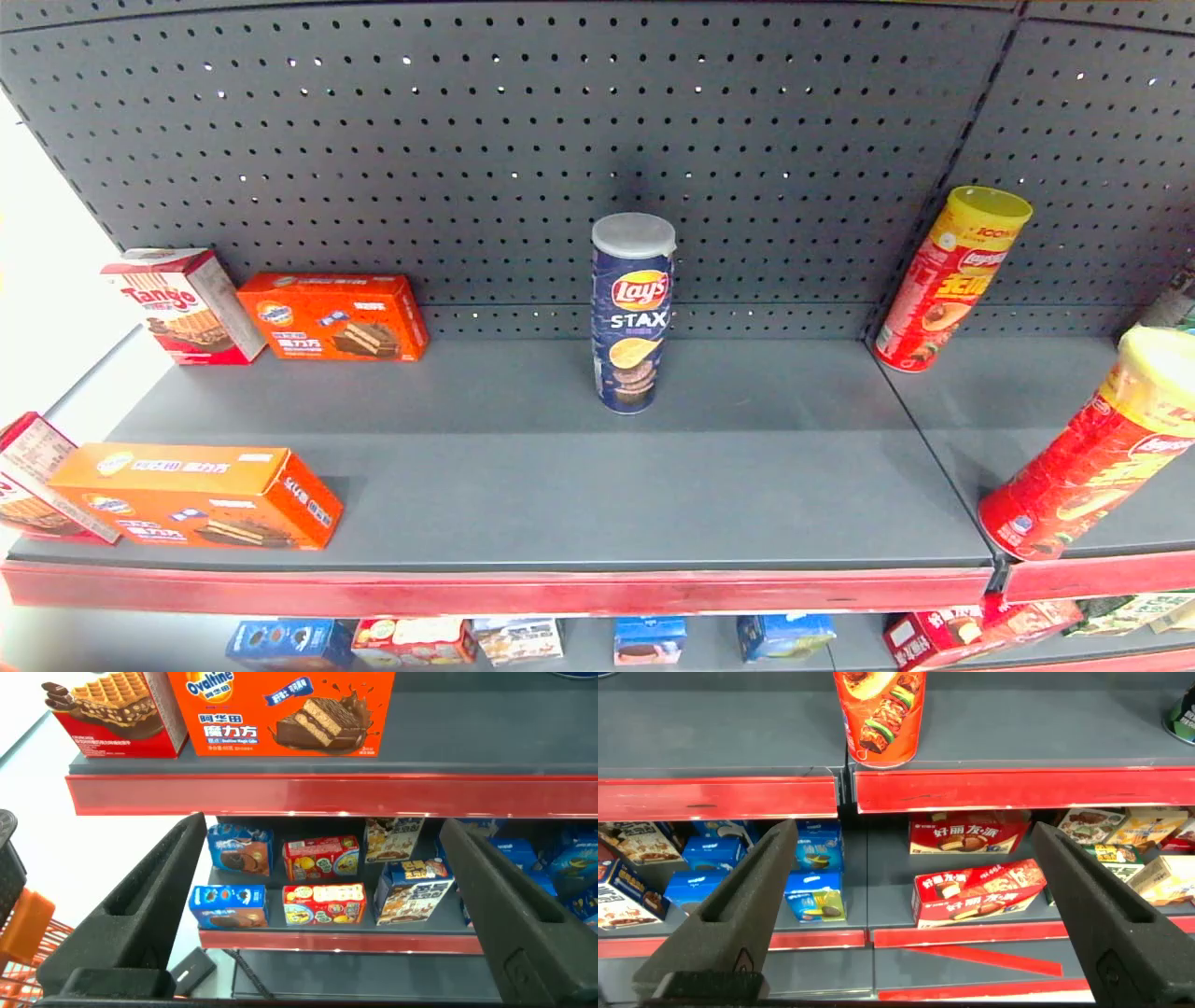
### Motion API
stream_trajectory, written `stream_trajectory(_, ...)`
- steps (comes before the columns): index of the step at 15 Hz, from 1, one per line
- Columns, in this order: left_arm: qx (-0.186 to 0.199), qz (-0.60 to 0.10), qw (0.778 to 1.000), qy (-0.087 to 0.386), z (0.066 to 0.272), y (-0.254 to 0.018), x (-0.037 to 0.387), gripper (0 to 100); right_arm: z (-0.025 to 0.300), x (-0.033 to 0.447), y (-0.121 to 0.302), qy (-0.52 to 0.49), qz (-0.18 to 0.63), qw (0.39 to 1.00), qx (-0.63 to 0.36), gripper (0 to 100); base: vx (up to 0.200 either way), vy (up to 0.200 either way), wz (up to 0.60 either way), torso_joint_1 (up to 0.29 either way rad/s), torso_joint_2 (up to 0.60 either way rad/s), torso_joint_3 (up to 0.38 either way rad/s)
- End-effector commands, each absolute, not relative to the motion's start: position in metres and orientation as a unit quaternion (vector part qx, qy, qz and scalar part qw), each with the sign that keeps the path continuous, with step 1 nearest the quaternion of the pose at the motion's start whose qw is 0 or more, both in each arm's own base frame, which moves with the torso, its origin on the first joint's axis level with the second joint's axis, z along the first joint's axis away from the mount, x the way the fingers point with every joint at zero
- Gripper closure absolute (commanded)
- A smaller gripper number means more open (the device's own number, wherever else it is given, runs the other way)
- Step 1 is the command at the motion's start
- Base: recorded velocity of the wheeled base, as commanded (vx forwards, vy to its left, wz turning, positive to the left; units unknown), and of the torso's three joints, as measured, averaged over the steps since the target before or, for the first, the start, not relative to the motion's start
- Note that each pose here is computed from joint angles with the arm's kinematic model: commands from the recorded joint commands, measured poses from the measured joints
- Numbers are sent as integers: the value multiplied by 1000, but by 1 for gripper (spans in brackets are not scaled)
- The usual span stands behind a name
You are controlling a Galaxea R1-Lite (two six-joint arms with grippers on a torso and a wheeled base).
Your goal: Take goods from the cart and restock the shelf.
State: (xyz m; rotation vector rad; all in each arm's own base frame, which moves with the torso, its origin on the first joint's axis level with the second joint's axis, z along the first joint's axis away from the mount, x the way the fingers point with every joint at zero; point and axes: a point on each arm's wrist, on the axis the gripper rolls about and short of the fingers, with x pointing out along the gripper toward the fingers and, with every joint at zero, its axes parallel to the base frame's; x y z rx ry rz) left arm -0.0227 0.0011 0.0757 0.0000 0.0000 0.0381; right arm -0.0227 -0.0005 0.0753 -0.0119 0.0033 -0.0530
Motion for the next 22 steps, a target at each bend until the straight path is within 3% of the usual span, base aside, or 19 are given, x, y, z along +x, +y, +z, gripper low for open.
stream_trajectory(1, 0, 19, 1000, 0, 76, 1, -23, 0, 75, -23, 0, 2, -26, 1000, -6, 0, 0, 0, 0, 0, 0, 0)
stream_trajectory(6, -1, 19, 1000, 1, 76, 1, -23, 0, 76, -23, 0, 1, -27, 1000, -6, 0, 0, 0, 0, 0, 0, 0)
stream_trajectory(20, -1, 18, 1000, 1, 76, 1, -23, 0, 76, -23, -1, 1, -28, 1000, -6, 0, 0, 0, 600, 3, 2, 3)
stream_trajectory(22, -1, 18, 1000, 1, 76, 1, -23, 0, 76, -23, -1, 1, -28, 1000, -4, 0, 0, 0, 0, 0, 0, 0)
